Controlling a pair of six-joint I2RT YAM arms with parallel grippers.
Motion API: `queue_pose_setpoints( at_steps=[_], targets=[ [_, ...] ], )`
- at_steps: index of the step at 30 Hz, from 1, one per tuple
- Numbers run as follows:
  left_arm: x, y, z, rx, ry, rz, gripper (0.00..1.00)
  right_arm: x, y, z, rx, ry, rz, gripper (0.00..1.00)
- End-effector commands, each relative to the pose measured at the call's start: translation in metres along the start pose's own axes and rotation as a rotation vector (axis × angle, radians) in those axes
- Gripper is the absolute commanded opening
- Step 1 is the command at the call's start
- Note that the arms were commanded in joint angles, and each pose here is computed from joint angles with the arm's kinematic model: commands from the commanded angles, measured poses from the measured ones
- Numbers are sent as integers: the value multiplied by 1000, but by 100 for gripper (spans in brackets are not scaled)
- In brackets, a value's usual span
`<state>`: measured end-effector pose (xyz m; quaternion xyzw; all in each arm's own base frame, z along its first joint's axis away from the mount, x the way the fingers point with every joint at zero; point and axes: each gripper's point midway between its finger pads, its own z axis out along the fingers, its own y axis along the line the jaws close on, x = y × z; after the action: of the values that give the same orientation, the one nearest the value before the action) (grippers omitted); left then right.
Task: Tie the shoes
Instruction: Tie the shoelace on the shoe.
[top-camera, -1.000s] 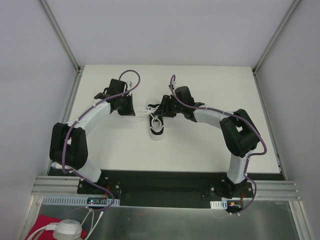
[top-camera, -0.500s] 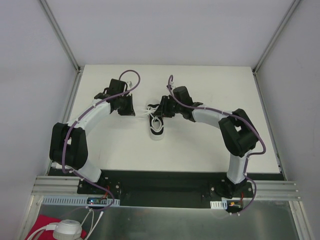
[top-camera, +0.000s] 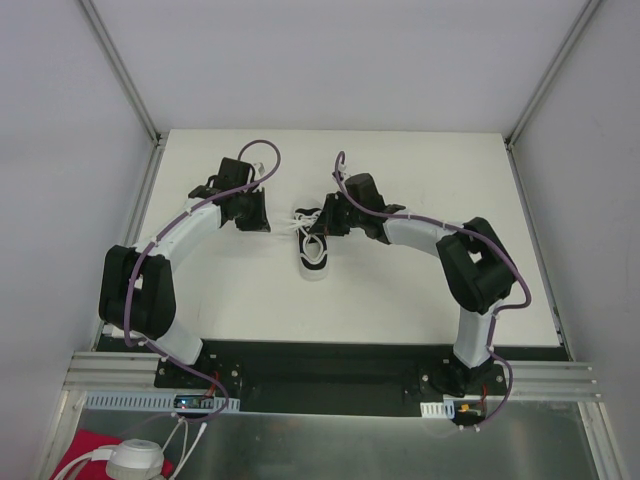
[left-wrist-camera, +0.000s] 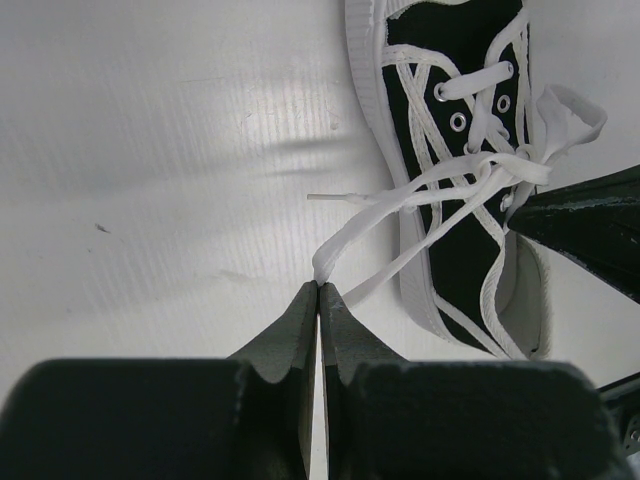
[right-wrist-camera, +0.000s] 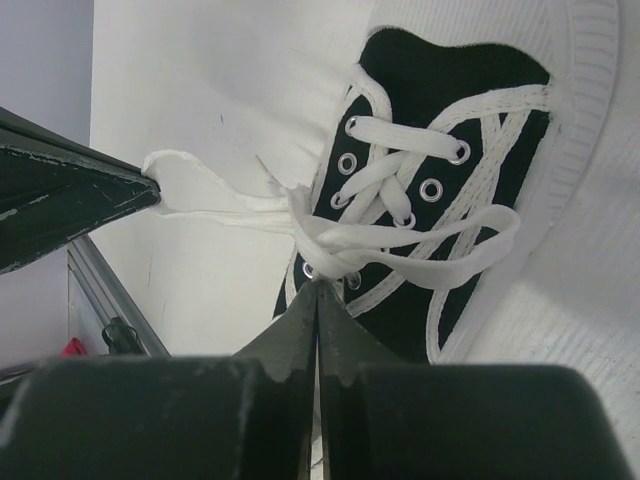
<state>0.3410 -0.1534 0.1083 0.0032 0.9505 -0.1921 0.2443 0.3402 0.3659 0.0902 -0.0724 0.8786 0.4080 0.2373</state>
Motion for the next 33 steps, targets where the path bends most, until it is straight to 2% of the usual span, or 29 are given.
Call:
queue_pose_setpoints(
  at_steps=[1,33],
  targets=[
    [-6,-2,-7,-6,-24,10,0,-15,21,-10,-41,-49,-42,1],
    [-3,0,-6,-9,-16,11,0,-17,43,-30,-123,-75,-72,1]
  ],
)
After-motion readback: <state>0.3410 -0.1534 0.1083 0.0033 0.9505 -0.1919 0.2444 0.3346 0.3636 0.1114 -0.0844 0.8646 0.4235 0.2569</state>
